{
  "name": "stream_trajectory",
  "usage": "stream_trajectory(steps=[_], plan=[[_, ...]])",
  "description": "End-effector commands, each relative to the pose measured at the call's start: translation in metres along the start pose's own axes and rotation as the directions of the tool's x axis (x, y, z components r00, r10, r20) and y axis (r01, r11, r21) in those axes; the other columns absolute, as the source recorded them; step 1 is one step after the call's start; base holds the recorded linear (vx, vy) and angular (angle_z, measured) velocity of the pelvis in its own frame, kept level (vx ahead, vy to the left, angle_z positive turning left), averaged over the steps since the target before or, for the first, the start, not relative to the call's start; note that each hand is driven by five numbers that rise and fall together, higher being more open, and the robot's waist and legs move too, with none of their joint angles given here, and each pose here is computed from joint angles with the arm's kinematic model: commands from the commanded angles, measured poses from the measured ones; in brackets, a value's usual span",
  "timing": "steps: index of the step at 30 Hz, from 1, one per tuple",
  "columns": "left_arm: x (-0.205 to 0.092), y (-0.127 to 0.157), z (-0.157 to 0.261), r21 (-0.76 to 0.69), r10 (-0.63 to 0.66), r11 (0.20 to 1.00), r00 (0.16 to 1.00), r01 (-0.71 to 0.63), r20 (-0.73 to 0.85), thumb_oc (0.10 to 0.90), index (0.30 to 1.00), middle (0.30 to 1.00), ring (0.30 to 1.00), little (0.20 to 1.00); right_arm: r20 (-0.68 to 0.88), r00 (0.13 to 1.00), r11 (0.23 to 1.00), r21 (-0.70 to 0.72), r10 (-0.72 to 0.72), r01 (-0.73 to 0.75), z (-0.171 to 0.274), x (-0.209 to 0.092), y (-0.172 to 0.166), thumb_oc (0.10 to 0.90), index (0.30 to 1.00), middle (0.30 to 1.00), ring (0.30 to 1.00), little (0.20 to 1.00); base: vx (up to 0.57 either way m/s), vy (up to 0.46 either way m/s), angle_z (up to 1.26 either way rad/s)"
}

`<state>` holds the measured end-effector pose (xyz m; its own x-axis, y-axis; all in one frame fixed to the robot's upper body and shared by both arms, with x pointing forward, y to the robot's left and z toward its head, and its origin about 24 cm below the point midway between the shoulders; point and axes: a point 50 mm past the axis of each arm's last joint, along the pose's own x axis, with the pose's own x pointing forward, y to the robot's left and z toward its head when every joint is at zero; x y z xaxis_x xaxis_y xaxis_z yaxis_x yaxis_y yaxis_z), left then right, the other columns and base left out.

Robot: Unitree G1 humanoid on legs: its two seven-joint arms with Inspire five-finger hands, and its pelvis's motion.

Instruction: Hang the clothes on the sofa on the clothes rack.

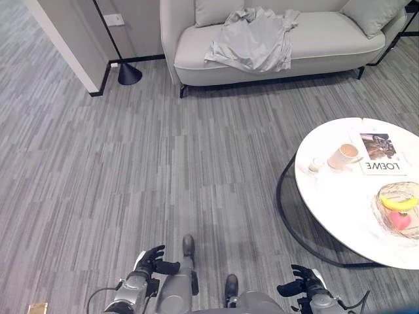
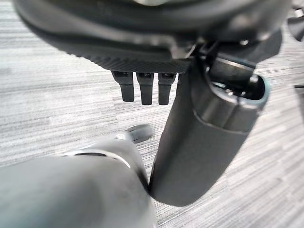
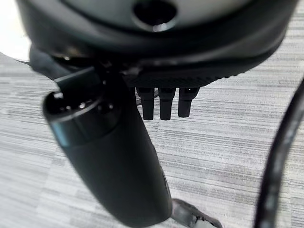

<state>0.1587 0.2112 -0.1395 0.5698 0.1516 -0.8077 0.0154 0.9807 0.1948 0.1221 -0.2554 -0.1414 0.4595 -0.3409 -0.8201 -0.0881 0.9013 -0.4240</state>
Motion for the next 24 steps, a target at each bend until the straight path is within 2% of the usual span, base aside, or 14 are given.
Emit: stream_trajectory(steps=[1, 7, 13, 16, 24], plan=[[-0.013, 0.01, -0.051, 0.026, 0.047, 0.999, 0.986, -0.043, -0.16, 0.8, 0.9, 0.9, 0.9, 0.9, 0.074, 0.997, 1.0, -0.011, -0.023, 0.024, 0.012, 0.0, -0.01, 0.8, 0.9, 0.9, 0.9, 0.9, 0.78, 0.232, -0.47], [-0.015, 0.021, -0.059, 0.039, 0.072, 0.997, 0.979, -0.066, -0.191, 0.8, 0.9, 0.9, 0.9, 0.9, 0.031, 0.999, 0.998, -0.058, 0.032, -0.031, -0.001, -0.001, 0.001, 0.8, 0.9, 0.9, 0.9, 0.9, 0.56, 0.189, -0.57], [-0.008, 0.025, -0.035, 0.035, 0.081, 0.996, 0.99, -0.078, -0.116, 0.8, 0.9, 0.9, 0.9, 0.9, 0.056, 0.998, 1.0, 0.007, 0.008, -0.009, 0.009, 0.0, -0.003, 0.8, 0.9, 0.9, 0.9, 0.9, 0.43, 0.251, 0.13], [-0.004, 0.023, -0.017, 0.008, 0.076, 0.997, 0.996, -0.076, -0.043, 0.8, 0.9, 0.9, 0.9, 0.9, 0.044, 0.999, 1.0, 0.007, -0.014, 0.013, 0.006, 0.001, -0.008, 0.8, 0.9, 0.9, 0.9, 0.9, 0.49, -0.062, 0.2], [-0.006, 0.016, -0.029, 0.017, 0.047, 0.999, 0.996, -0.046, -0.078, 0.8, 0.9, 0.9, 0.9, 0.9, -0.048, 0.999, 1.0, 0.01, -0.005, 0.005, -0.021, -0.003, -0.006, 0.8, 0.9, 0.9, 0.9, 0.9, 0.55, -0.159, 0.26]])
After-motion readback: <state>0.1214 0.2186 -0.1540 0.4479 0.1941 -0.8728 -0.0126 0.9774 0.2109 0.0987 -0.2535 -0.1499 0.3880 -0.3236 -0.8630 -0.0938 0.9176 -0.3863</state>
